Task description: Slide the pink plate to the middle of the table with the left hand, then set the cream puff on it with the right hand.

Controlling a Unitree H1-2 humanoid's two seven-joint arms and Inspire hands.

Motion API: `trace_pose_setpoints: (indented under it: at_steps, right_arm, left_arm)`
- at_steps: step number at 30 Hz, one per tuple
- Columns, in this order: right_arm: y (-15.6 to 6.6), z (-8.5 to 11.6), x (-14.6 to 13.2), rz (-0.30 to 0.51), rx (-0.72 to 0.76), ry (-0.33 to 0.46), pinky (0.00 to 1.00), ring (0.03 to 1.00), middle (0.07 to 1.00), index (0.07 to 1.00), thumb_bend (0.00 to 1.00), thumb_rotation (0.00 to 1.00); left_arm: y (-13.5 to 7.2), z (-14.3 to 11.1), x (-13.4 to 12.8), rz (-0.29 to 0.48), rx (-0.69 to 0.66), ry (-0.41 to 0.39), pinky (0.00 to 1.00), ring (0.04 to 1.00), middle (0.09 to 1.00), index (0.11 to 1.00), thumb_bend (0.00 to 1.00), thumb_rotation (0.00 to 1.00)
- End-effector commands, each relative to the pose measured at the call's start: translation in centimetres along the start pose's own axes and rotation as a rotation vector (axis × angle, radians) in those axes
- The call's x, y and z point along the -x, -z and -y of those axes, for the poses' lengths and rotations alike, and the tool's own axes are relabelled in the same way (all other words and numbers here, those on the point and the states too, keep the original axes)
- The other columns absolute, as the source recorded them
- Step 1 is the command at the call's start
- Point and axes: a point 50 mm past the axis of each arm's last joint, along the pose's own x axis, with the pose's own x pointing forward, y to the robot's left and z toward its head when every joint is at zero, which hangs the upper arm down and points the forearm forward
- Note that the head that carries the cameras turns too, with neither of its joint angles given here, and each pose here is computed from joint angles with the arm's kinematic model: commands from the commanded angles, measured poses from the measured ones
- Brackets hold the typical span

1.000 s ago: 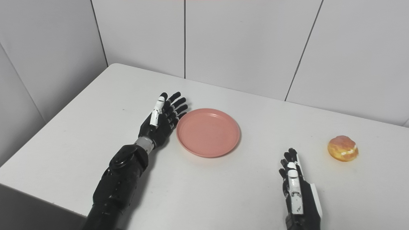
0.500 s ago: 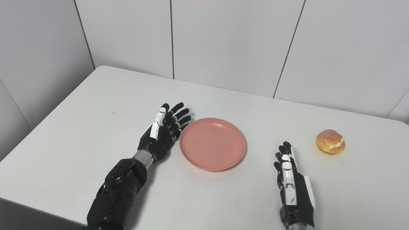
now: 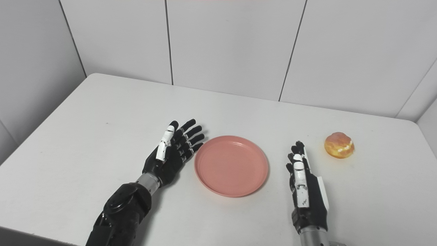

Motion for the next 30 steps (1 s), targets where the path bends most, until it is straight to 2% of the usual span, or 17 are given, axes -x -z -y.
trace_pose_setpoints:
  at_steps: [1,11,23,30]
  right_arm:
    - [-2.0,-0.8,-0.7,0.080,-0.012,-0.019,1.00,1.000,1.000,1.000,0.26,1.00]
    - [-2.2,-1.4,-1.0,0.083,-0.007,-0.004,1.00,1.000,1.000,1.000,0.26,1.00]
    - [-2.2,-1.4,-1.0,0.079,-0.004,-0.011,1.00,1.000,1.000,1.000,0.27,1.00]
    - [-3.1,-1.5,-1.3,0.133,0.012,-0.006,1.00,0.992,1.000,1.000,0.28,1.00]
  left_arm:
    - [0.5,0.4,0.5,-0.029,0.023,0.008,0.91,0.911,0.918,0.904,0.41,1.00]
    - [0.4,0.1,1.8,-0.033,0.030,0.003,0.91,0.907,0.917,0.902,0.42,1.00]
    - [0.6,0.0,2.1,0.004,-0.008,-0.033,0.92,0.913,0.916,0.904,0.42,1.00]
    - [0.6,-0.8,2.3,0.016,-0.028,-0.038,0.93,0.918,0.923,0.913,0.43,1.00]
